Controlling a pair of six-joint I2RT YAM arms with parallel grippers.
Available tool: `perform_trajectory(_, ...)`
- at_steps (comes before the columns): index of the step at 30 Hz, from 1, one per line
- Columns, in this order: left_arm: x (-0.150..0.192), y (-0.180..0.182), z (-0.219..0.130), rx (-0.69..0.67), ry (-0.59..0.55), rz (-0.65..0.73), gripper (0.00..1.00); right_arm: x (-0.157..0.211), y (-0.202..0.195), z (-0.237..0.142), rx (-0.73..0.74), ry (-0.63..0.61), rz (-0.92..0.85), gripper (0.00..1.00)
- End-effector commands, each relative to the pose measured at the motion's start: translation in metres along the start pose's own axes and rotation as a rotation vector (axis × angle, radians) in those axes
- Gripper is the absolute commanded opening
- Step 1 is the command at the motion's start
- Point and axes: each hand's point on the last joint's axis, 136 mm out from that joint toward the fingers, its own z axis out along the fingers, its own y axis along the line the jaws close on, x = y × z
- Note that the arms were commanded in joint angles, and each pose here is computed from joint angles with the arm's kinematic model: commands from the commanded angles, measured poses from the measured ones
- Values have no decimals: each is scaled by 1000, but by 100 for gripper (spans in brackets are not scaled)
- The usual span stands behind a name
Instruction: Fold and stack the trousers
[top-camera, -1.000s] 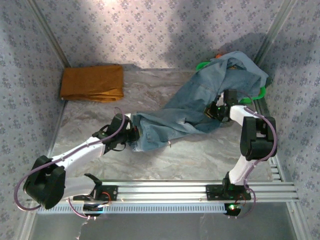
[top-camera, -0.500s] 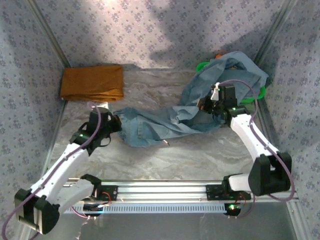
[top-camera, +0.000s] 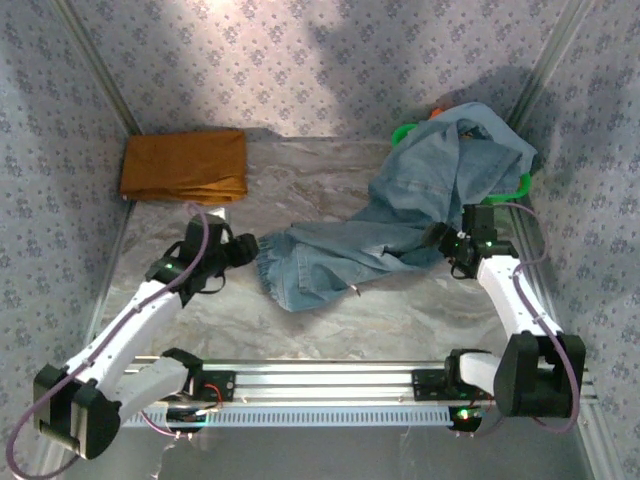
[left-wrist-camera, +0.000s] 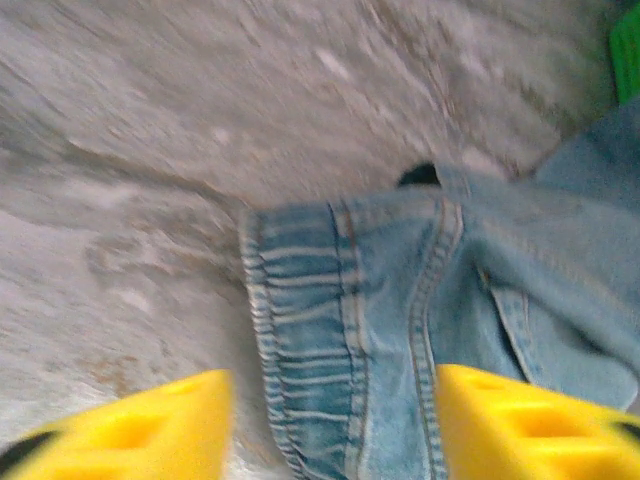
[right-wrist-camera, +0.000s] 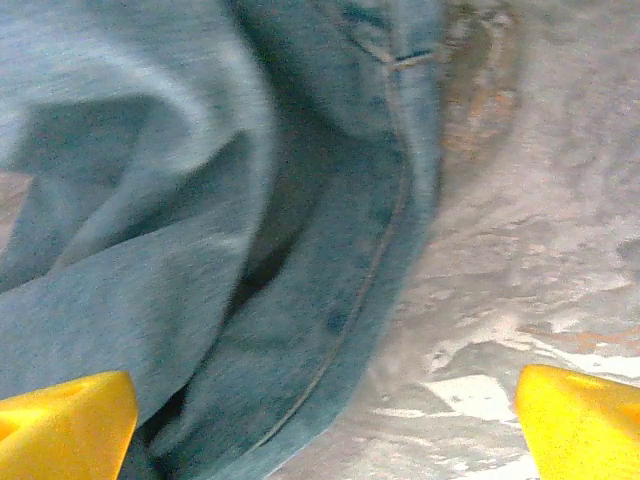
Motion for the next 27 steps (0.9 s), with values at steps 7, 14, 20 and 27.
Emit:
perform_trajectory(7,15,-9,74,21,43,39,100,-33,6,59,-187,1,80,99)
perform_trajectory(14,10,-16,133,101,69,22,86,-45,36,81,-349,-10,15,90)
perform_trajectory(20,16,-2,155,110,123,-30,6,-54,52,84,-389,14,-16,18)
perform_trajectory(27,-32,-13,101,70,13,26,0,-70,95,-4,-379,-153,-176,0)
